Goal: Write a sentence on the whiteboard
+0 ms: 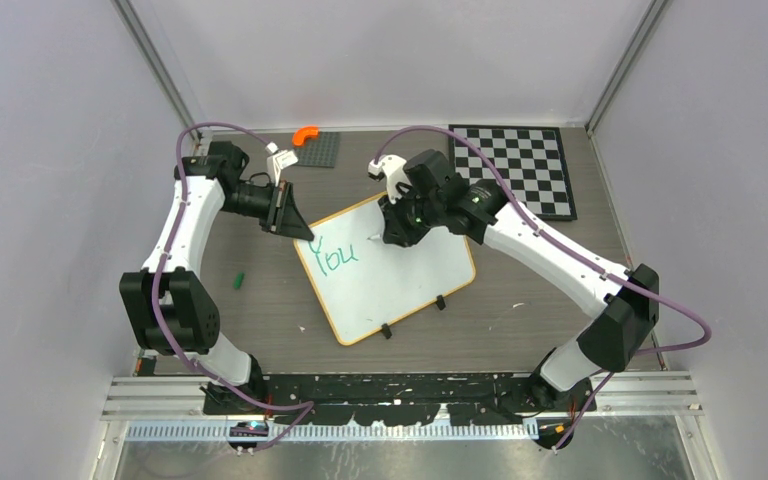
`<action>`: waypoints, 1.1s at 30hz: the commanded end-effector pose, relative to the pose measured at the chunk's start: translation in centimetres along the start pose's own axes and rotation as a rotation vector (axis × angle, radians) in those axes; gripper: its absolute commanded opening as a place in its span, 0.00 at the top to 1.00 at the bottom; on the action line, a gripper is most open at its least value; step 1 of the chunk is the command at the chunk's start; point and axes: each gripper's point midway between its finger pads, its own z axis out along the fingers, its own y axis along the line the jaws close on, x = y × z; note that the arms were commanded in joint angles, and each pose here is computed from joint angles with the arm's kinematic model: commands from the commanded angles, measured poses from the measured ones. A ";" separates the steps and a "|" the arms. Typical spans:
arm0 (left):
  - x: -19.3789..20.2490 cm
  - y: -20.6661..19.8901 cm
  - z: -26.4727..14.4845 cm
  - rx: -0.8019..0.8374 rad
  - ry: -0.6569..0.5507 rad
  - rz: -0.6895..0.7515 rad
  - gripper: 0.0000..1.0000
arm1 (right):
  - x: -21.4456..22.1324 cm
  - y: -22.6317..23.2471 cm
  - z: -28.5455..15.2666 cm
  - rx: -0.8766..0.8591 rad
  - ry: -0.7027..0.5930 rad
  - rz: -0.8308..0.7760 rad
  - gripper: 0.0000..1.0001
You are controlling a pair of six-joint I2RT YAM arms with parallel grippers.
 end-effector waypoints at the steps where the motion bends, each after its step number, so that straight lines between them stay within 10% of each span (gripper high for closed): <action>1: 0.1 0.2 -0.1 -0.026 0.005 0.001 1.00 | -0.3 -0.4 -0.2 0.015 -0.028 -0.009 1.00; 33: 0.2 -0.3 0.5 -0.020 0.029 0.015 1.00 | -0.9 -2.0 -0.5 0.045 -0.029 -0.032 1.00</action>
